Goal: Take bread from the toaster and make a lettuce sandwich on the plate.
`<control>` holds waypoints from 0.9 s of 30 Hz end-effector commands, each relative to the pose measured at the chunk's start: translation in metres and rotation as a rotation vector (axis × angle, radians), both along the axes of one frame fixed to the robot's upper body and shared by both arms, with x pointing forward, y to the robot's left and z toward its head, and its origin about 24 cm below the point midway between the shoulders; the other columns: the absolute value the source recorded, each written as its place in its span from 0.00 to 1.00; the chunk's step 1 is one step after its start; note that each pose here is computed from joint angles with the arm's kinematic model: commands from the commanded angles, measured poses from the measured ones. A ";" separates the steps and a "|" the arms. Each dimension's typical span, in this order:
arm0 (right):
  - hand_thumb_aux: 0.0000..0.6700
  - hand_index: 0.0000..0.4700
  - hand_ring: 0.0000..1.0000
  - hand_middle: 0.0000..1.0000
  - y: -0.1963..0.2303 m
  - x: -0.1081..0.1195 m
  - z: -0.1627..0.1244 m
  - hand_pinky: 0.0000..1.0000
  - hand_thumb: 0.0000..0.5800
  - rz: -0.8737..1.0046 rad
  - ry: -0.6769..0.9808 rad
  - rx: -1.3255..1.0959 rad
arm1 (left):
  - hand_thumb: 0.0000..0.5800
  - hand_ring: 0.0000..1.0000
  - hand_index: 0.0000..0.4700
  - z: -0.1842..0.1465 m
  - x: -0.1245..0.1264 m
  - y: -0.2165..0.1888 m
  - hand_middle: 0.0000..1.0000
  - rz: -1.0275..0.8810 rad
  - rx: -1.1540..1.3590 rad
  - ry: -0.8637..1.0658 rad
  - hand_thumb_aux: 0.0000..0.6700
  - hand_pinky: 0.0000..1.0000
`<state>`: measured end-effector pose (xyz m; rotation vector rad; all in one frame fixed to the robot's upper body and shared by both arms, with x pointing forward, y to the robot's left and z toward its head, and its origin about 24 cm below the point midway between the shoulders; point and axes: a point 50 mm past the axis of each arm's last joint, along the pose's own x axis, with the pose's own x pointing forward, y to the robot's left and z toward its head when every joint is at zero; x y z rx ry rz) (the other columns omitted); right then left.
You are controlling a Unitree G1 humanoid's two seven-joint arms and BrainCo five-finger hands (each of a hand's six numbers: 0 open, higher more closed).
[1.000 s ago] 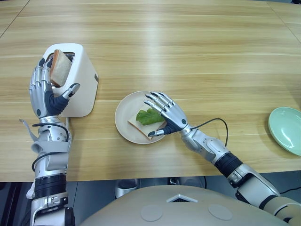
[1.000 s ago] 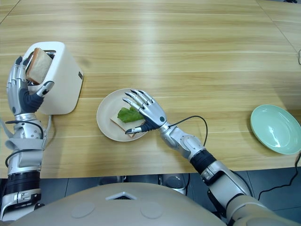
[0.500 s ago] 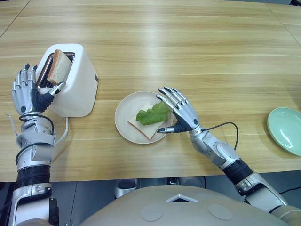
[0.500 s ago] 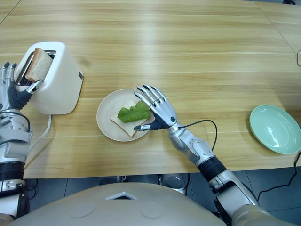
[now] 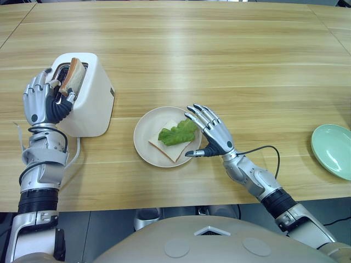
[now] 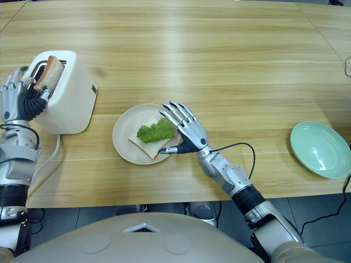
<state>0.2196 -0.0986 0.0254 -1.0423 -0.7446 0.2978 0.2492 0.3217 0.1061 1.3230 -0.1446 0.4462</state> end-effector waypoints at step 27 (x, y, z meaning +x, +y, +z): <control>0.00 0.00 0.00 0.00 -0.040 0.007 0.012 0.00 0.00 -0.207 -0.108 0.044 | 1.00 1.00 0.98 0.024 -0.001 -0.150 1.00 -0.919 -0.670 -0.156 1.00 1.00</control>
